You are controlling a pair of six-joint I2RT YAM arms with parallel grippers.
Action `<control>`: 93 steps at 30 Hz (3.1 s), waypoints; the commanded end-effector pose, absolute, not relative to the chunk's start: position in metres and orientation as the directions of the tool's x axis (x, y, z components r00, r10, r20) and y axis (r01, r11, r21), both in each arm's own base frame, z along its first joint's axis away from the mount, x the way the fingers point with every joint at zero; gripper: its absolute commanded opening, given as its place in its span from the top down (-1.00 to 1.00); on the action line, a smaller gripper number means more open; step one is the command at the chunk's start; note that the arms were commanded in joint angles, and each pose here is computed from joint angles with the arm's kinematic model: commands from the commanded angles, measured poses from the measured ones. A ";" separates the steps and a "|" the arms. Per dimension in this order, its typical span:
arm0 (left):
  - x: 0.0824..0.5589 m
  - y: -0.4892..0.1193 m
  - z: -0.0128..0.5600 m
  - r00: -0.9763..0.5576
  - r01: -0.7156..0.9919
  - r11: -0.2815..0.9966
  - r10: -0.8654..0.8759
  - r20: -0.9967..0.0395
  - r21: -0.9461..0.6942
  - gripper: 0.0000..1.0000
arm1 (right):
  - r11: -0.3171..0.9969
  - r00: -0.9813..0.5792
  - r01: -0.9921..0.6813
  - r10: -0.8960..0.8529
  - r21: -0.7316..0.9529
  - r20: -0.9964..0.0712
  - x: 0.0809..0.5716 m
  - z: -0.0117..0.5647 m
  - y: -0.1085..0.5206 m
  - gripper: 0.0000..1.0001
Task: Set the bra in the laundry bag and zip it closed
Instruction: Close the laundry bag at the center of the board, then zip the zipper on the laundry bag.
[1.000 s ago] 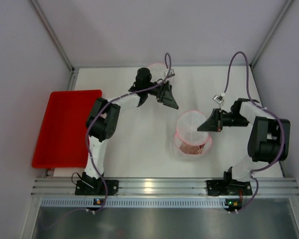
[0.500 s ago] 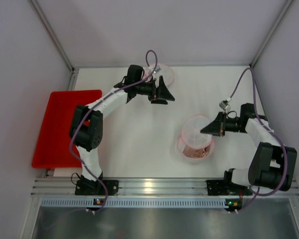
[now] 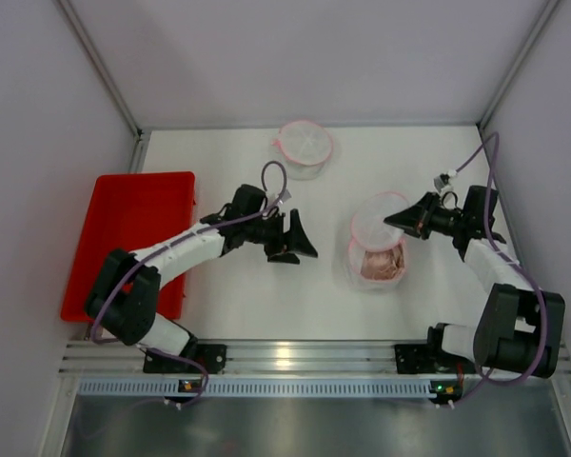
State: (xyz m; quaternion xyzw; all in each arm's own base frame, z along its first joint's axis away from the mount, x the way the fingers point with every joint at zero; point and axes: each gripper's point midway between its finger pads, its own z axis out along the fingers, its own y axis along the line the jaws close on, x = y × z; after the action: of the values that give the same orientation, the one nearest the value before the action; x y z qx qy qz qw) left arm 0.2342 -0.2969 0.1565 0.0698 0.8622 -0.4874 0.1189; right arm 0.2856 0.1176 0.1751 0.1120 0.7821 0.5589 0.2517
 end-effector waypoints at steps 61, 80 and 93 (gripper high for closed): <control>0.193 -0.401 0.213 0.918 0.390 -0.517 0.287 -0.275 0.762 0.09 | 0.424 -0.813 0.402 0.574 0.811 0.103 0.269 0.123 0.168 1.00; 0.197 -0.487 0.178 0.919 0.302 -0.469 0.373 -0.123 0.830 0.03 | 0.441 -0.802 0.444 0.583 0.780 0.127 0.260 0.129 0.179 1.00; 0.217 -0.480 0.163 0.893 0.292 -0.457 0.444 -0.068 0.840 0.19 | 0.458 -0.796 0.446 0.596 0.769 0.107 0.261 0.134 0.179 1.00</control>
State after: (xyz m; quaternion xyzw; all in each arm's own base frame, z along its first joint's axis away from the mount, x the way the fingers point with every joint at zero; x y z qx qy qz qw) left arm 0.2067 -0.4794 0.1575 0.8606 0.2164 0.0590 0.4572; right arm 0.2592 0.1754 0.1167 0.3111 0.8482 0.4215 0.0777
